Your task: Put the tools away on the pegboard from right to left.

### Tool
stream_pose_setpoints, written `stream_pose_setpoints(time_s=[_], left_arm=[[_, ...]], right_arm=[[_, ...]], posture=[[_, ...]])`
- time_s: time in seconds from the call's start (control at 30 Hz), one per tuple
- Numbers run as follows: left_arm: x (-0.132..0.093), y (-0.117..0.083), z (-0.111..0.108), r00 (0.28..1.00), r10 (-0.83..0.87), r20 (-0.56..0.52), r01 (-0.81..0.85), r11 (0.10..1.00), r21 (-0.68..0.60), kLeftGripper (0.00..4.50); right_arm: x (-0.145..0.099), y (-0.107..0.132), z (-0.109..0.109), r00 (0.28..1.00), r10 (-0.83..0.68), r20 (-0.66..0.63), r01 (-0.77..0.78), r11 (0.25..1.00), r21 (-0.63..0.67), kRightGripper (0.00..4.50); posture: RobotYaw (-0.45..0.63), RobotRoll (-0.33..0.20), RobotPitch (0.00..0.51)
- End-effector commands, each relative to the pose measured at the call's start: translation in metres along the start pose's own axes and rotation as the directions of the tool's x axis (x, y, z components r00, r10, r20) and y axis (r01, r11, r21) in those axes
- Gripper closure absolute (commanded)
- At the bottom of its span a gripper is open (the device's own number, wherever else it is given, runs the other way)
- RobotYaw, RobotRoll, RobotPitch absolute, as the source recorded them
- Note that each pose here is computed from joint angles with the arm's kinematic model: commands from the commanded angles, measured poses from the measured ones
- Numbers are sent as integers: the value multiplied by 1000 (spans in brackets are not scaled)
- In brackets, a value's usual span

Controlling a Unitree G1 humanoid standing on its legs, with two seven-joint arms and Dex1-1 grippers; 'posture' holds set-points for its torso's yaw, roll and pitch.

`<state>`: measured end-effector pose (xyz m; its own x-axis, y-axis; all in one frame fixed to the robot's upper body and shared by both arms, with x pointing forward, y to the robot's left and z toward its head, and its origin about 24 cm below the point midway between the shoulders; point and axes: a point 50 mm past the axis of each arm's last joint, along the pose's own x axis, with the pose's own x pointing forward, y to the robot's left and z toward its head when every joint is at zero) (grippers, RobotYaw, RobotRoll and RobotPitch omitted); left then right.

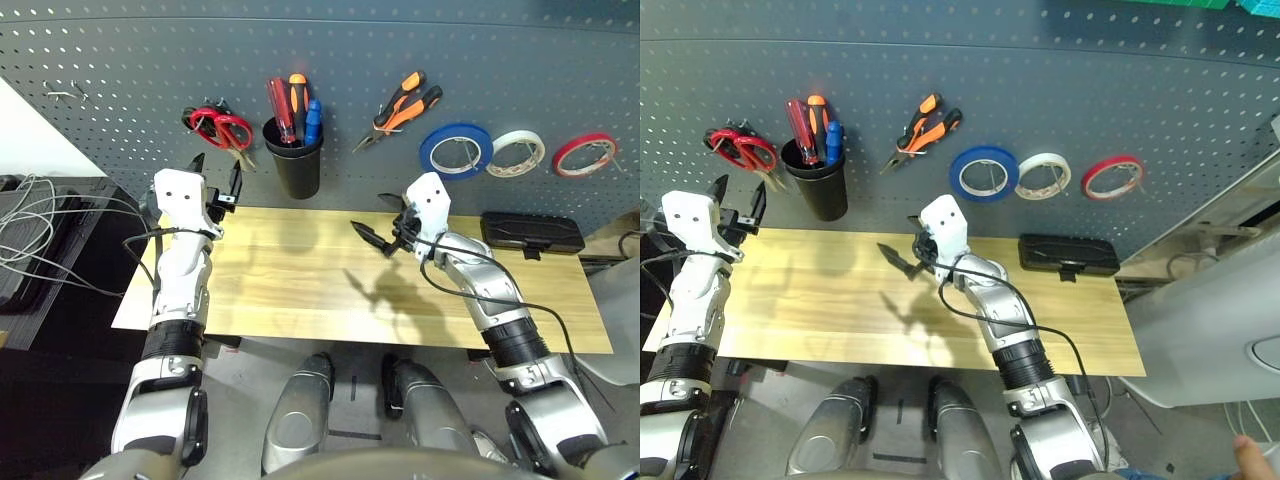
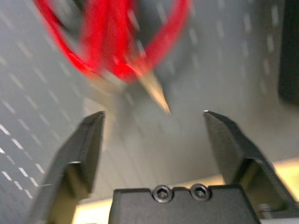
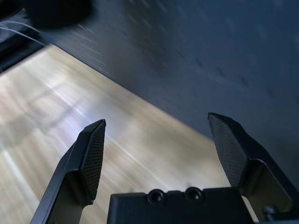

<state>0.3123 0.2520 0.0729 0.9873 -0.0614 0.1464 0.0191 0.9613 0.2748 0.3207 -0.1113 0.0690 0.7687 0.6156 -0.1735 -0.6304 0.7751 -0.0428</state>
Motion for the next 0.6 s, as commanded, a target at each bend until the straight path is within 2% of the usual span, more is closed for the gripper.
stream_pose_setpoints(time_s=[0.03,0.13,0.27,0.4,0.6], left_arm=[[-11,-15,-24,989,-85,-121,85,996,-4,23],[-15,-25,-31,979,-132,-152,132,991,-9,23],[-19,-40,-38,963,-189,-193,187,982,-30,23],[-18,-51,-42,947,-232,-224,229,973,-40,23],[-15,-66,-47,928,-265,-261,264,964,-40,23]], right_arm=[[-6,-11,-24,990,-119,-78,124,990,63,0],[-10,-22,-32,967,-231,-106,241,966,90,0],[-24,-41,-46,901,-402,-162,423,896,133,0],[-44,-57,-62,814,-534,-227,572,804,160,0],[-80,-86,-75,665,-689,-290,740,660,128,0]], posture=[[128,0,203],[123,0,212],[110,0,223],[95,0,235],[63,0,244]])
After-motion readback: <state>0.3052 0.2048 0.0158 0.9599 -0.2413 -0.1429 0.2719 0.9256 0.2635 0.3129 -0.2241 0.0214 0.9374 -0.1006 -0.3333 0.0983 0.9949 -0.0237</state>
